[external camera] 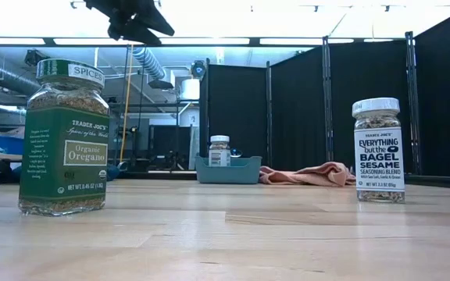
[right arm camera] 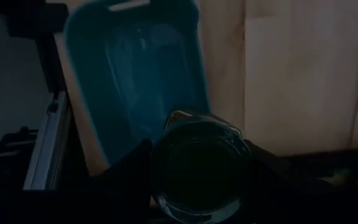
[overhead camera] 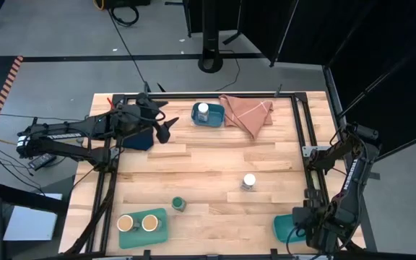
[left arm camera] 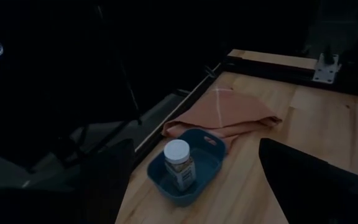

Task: Sort spices by type
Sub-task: Put the top green seasoning bottle into the green bin

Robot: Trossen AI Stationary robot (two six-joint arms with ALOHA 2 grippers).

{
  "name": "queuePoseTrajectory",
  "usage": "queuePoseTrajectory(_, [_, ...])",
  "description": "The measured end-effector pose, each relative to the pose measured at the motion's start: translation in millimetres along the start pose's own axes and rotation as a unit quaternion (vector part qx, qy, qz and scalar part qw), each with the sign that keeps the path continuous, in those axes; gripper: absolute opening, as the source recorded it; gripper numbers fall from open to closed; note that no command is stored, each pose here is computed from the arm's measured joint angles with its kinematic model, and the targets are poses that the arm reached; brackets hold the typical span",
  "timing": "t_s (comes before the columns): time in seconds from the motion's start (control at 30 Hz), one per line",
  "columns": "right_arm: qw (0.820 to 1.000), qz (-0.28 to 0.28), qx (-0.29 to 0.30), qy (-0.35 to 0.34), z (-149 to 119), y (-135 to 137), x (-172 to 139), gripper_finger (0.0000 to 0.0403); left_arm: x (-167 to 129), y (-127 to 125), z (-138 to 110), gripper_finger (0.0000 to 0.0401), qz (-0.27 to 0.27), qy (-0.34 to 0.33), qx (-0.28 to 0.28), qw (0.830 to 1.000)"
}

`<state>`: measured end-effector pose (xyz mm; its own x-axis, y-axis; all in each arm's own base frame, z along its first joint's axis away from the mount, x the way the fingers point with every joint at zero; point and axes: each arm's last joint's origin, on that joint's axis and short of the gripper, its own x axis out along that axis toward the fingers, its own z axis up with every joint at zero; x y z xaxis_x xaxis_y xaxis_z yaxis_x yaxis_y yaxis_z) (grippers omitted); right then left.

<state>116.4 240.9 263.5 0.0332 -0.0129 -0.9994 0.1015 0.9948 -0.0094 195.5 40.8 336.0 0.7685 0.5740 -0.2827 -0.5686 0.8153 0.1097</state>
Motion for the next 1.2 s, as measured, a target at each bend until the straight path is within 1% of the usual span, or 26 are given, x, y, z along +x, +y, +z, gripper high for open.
queuePoseTrajectory(0.1, [1.0, 0.016, -0.019, -0.01, 1, 3, 0, 0.0208, 0, 1, 0, 0.0351, 0.012, 0.0, 0.0, 1.0])
queuePoseTrajectory(0.2, [0.998, 0.037, -0.051, -0.022, 1, 8, 0, 0.0208, 2, 0, 0, 0.0351, 0.019, 0.002, 0.001, 1.0])
queuePoseTrajectory(0.3, [0.996, 0.03, -0.078, -0.039, -4, 10, 0, 0.0208, 3, 0, -1, 0.0351, 0.025, 0.004, 0.002, 1.0])
queuePoseTrajectory(0.4, [0.994, 0.018, -0.093, -0.046, -13, 11, 5, 0.0208, 5, -1, -2, 0.0351, 0.027, 0.011, -0.002, 1.0])
queuePoseTrajectory(0.5, [0.994, 0.019, -0.101, -0.046, -22, 12, 13, 0.0208, 9, -3, -2, 0.0351, 0.03, 0.009, -0.006, 0.999])
queuePoseTrajectory(0.57, [0.993, 0.018, -0.106, -0.044, -27, 13, 19, 0.0209, 11, -4, -5, 0.0351, 0.03, 0.022, 0.001, 0.999])
queuePoseTrajectory(0.7, [0.991, 0.019, -0.122, -0.043, -36, 14, 25, 0.0213, 18, -7, -8, 0.0351, 0.031, 0.032, -0.006, 0.999])
queuePoseTrajectory(0.93, [0.99, 0.017, -0.135, -0.047, -38, 13, 33, 0.0214, 28, -12, -13, 0.0351, 0.033, 0.048, -0.019, 0.998])
queuePoseTrajectory(1.07, [0.988, 0.029, -0.141, -0.051, -38, 15, 37, 0.0224, 29, -13, -13, 0.0351, 0.033, 0.048, -0.023, 0.998])
queuePoseTrajectory(1.2, [0.986, 0.041, -0.151, -0.053, -38, 16, 41, 0.0219, 29, -13, -13, 0.0351, 0.033, 0.045, -0.025, 0.998])
